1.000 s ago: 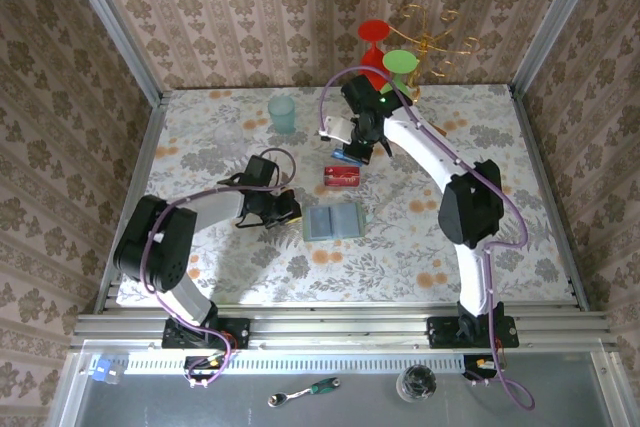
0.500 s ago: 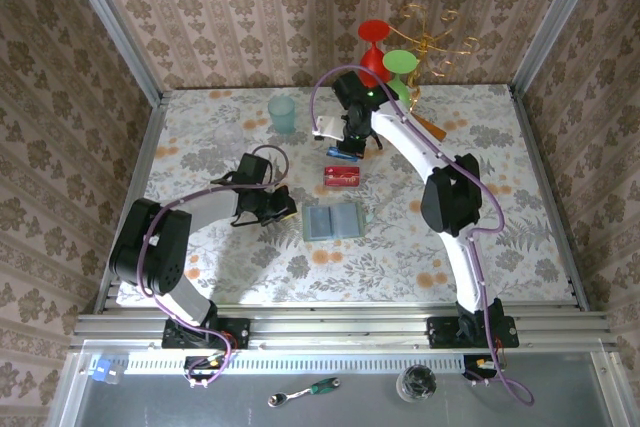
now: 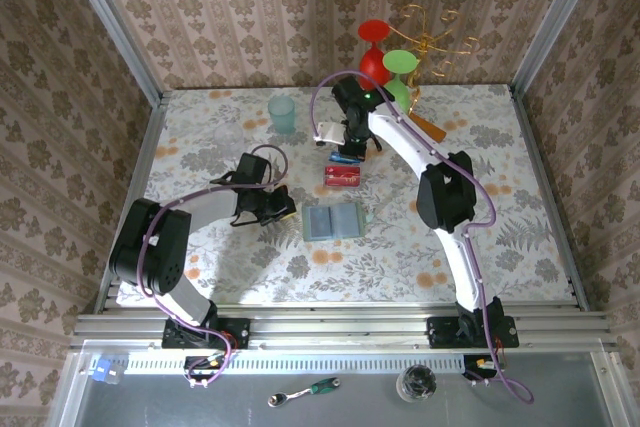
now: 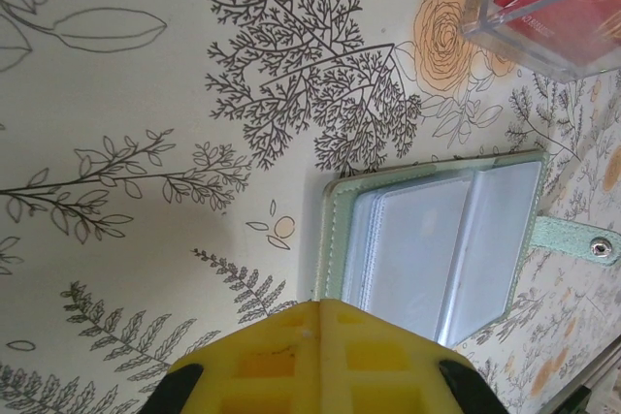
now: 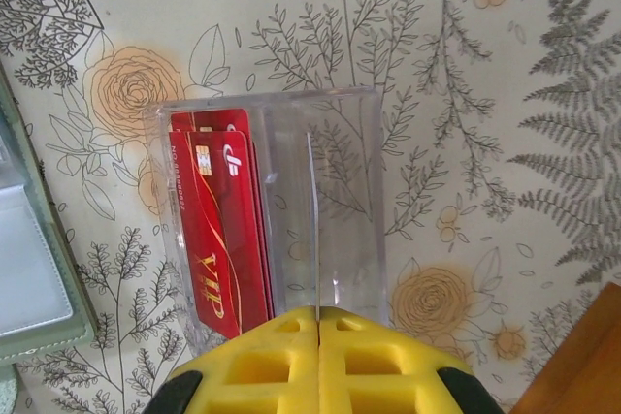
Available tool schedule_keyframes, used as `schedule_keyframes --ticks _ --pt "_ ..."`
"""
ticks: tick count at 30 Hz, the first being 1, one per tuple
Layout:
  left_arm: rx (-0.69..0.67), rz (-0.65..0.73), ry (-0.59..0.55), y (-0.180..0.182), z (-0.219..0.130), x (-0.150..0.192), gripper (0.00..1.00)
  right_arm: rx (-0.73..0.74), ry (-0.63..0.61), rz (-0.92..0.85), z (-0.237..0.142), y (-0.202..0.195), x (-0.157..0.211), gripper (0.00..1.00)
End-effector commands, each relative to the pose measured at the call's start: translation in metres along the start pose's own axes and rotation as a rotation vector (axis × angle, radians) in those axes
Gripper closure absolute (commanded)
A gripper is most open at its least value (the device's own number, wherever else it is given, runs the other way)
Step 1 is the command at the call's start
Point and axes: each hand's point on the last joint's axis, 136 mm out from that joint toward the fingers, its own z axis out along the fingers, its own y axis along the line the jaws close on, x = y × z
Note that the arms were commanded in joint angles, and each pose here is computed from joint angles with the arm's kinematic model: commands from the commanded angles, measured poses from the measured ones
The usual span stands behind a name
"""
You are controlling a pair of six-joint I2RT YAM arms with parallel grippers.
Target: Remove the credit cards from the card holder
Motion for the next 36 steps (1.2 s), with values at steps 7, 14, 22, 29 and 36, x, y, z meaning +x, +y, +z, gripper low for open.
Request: schedule_keyframes --ticks 7,14,22,29,36 --pt "-0.026 -0.035 0.031 0.01 0.001 0.008 0.97 0.095 0.036 0.03 -0.001 -0.022 0.005 0.75" --pt "-0.022 -0.034 0.029 0.009 0.001 0.007 0.97 0.246 0.007 0.066 -0.016 -0.049 0.003 0.73" --pt "-0.011 -0.039 0.027 0.008 0.003 0.007 0.97 0.266 0.0 0.097 -0.016 -0.048 0.004 0.71" --pt "-0.001 -0.031 0.039 0.005 0.009 0.009 0.97 0.297 -0.056 0.176 -0.031 -0.037 0.001 0.68" --pt "0.008 -0.01 0.037 -0.001 0.012 0.012 0.97 0.262 -0.132 0.373 -0.043 -0.009 0.002 0.68"
